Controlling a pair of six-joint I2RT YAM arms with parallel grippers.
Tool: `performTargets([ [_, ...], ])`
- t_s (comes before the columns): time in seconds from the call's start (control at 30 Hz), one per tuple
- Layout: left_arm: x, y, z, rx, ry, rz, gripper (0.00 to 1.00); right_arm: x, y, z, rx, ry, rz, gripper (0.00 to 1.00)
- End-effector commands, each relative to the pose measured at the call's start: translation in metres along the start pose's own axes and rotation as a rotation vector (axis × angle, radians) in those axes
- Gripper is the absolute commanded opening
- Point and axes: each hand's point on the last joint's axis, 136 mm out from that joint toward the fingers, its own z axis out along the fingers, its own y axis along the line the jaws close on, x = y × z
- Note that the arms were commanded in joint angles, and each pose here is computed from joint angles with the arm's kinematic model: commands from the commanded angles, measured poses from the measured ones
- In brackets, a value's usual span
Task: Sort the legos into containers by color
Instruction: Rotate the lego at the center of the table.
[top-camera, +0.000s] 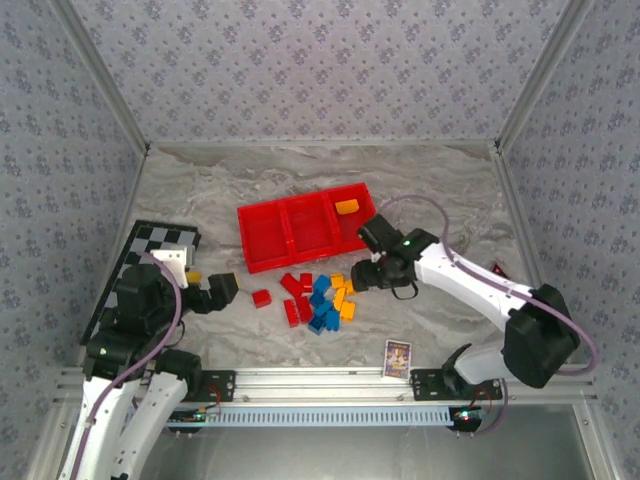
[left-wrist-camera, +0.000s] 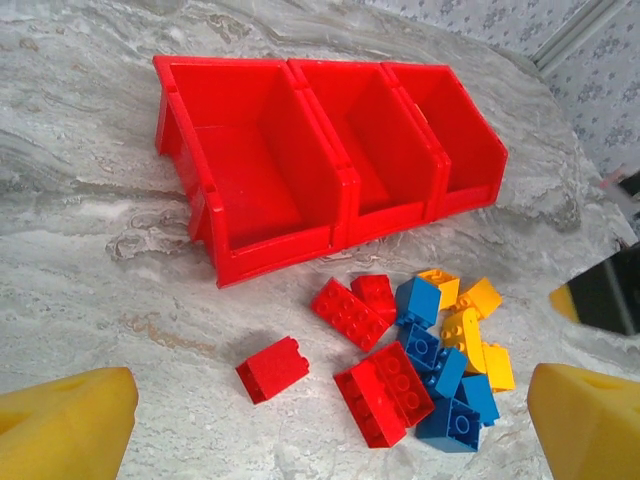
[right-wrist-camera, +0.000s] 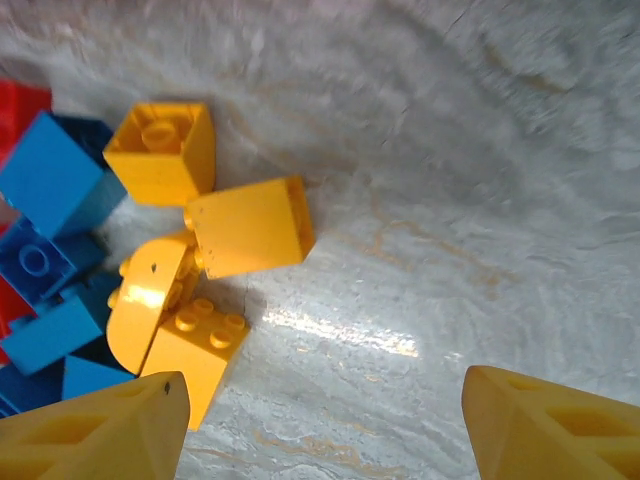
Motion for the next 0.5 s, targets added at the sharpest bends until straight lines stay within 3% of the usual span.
performTargets([
  [0.0, -0.006, -0.002, -0.001, 0.005, -0.022, 0.022, 1.00, 0.017, 0.005, 0.017, 0.046, 0.097, -0.071, 0.75],
  [0.23, -0.006, -0.001, -0.002, -0.003, -0.026, 0.021, 1.00, 0.022, 0.015, 0.045, 0.103, 0.186, -0.184, 0.75],
  [0.47, -0.005, 0.000, 0.000, -0.006, -0.016, 0.019, 1.00, 0.019, 0.018, 0.054, 0.112, 0.198, -0.199, 0.76],
])
